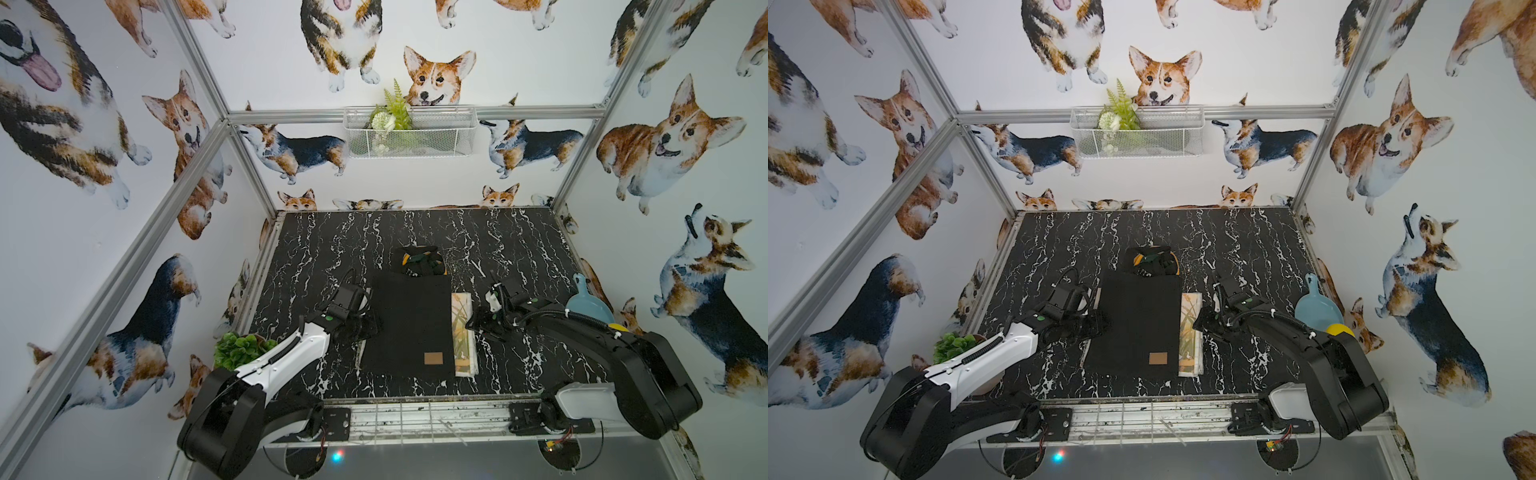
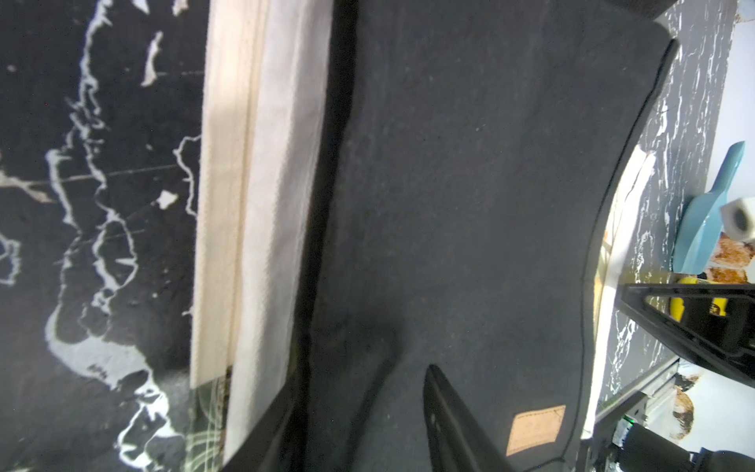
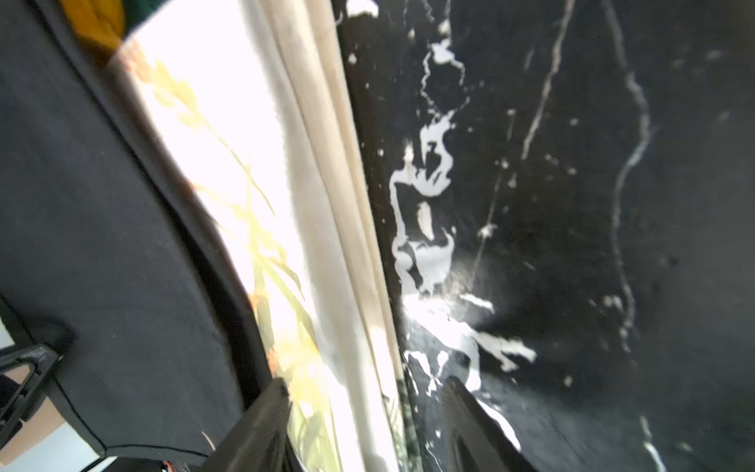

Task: Put away the canvas bag
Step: Place the canvas bag at the center of the board.

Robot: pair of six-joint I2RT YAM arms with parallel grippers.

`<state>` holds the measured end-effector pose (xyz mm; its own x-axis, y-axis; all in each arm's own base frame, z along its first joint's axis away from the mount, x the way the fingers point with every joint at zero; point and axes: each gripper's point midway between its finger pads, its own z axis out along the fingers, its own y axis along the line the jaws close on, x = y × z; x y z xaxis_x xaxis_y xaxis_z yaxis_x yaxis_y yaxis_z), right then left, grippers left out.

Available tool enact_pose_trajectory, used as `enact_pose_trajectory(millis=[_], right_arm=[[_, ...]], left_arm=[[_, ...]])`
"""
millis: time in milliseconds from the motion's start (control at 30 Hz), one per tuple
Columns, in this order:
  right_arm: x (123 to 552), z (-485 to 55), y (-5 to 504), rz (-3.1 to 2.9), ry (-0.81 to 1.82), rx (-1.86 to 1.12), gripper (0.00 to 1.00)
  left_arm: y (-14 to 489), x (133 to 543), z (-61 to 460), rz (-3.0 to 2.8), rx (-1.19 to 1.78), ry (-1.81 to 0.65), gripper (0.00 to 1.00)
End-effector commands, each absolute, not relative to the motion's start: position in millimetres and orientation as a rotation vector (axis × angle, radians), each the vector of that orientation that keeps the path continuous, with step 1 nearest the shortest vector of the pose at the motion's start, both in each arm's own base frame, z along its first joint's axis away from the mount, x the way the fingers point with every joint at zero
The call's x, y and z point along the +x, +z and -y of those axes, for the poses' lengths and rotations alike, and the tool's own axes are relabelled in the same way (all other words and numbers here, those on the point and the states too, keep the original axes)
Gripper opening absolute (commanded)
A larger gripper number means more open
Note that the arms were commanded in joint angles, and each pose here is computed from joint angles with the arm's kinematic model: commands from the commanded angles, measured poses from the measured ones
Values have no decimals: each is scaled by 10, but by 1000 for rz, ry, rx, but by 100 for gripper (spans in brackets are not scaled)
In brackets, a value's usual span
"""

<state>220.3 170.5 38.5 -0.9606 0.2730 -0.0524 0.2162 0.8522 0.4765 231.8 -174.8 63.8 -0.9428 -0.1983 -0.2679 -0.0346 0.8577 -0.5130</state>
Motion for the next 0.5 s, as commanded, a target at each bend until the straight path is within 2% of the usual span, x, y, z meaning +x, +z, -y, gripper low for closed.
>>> enact_pose_trajectory(millis=[0,33,133,467], right_arm=[[2306,-1776,366,-2893,758,406,50],[2316,-1785,343,-2901,756,407,45],[2335,-1808,298,-2912,762,419,43],[2340,-1825,270,-2915,770,422,43]], left_arm=[[731,2425,1868,-2677,-160,-816,43],[722,2431,1884,-2679,-159,-825,41],[709,2442,1929,-2679,-160,-853,35],[692,2464,2097,-2690,-125,-887,34]])
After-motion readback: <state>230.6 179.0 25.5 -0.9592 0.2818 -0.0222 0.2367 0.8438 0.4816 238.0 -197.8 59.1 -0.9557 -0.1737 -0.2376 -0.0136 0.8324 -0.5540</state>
